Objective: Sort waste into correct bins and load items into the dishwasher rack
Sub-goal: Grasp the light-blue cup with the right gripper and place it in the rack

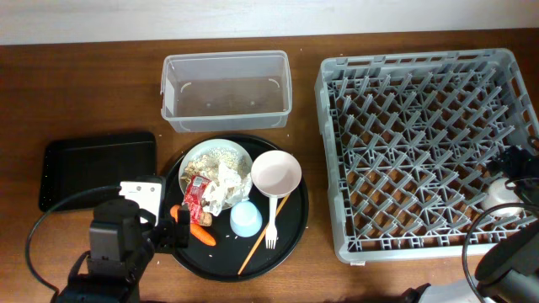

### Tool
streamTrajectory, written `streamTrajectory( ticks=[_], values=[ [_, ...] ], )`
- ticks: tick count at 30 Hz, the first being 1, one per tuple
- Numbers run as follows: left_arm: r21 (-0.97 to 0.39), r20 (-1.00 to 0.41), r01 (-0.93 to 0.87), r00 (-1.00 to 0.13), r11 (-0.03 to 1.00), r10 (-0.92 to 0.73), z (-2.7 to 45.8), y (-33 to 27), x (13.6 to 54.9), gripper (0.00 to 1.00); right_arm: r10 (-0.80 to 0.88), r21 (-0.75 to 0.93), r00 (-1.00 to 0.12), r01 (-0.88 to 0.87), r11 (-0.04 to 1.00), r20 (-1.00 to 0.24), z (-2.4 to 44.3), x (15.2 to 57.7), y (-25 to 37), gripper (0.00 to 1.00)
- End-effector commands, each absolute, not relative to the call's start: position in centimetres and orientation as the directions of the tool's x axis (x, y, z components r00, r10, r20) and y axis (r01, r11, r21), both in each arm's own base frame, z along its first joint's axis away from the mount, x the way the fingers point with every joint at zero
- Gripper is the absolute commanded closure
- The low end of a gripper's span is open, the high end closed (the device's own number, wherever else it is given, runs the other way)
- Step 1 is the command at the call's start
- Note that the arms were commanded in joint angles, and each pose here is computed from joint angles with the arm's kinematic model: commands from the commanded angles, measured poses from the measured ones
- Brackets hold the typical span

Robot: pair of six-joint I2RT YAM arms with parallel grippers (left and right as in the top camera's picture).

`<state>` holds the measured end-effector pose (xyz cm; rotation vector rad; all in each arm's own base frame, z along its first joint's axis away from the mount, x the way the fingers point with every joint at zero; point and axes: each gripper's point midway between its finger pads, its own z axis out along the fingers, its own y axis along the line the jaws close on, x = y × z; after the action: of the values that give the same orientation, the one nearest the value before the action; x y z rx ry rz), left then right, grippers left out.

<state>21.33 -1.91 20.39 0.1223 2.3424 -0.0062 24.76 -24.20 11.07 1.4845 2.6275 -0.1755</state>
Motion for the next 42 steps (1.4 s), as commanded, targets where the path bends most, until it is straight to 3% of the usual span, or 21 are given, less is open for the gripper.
streamTrajectory(
  ticks=[1, 6, 8, 11, 16, 19, 24, 30, 37, 42],
  values=[
    [0.017, -0.731, 0.087, -0.679, 0.996, 0.072, 21.3, -2.0, 21.5, 0.01, 0.848, 0.006, -0.512, 0.856, 0.517, -0.135, 10.8, 25.2, -23.4, 0.01],
    [0.017, -0.731, 0.087, -0.679, 0.996, 0.072, 21.3, -2.0, 21.5, 0.01, 0.834, 0.072, -0.535, 0.835, 0.546, -0.134, 11.6, 25.8, -22.4, 0.00],
    [0.017, -0.732, 0.086, -0.677, 0.996, 0.071, 21.3, -2.0, 21.5, 0.01, 0.827, 0.107, -0.533, 0.825, 0.555, -0.181, 13.7, 25.8, -21.8, 0.00],
    [0.018, -0.732, 0.086, -0.677, 0.996, 0.072, 21.3, -2.0, 21.5, 0.01, 0.750, 0.210, -0.598, 0.725, 0.656, -0.283, 18.4, 26.4, -18.7, 0.00],
    [0.017, -0.733, 0.086, -0.676, 0.996, 0.071, 21.4, -2.0, 21.5, 0.01, 0.416, 0.241, -0.851, 0.352, 0.904, -0.321, 21.7, 28.1, -5.9, 0.01],
    [0.017, -0.733, 0.086, -0.676, 0.996, 0.071, 21.4, -2.0, 21.5, 0.01, 0.204, 0.237, -0.925, 0.130, 0.963, -0.320, 21.6, 28.8, 1.5, 0.02],
    [-0.041, -0.724, -0.019, -0.688, 0.999, -0.043, 21.1, -1.0, 21.6, 0.01, -0.052, 0.228, -0.944, -0.132, 0.965, -0.326, 21.1, 28.2, 10.6, 0.02],
    [-0.037, -0.582, -0.208, -0.790, 0.977, -0.190, 17.8, 2.5, 20.8, 0.01, -0.239, 0.249, -0.925, -0.316, 0.915, -0.297, 19.4, 27.1, 17.1, 0.02],
    [-0.035, -0.571, -0.215, -0.797, 0.976, -0.196, 17.5, 2.7, 20.9, 0.01, -0.521, 0.232, -0.829, -0.558, 0.797, -0.204, 13.8, 23.2, 26.7, 0.00],
    [-0.035, -0.571, -0.215, -0.797, 0.976, -0.196, 17.5, 2.7, 20.9, 0.01, -0.593, 0.106, -0.781, -0.618, 0.779, -0.196, 10.3, 22.1, 29.9, 0.00]
  ],
)
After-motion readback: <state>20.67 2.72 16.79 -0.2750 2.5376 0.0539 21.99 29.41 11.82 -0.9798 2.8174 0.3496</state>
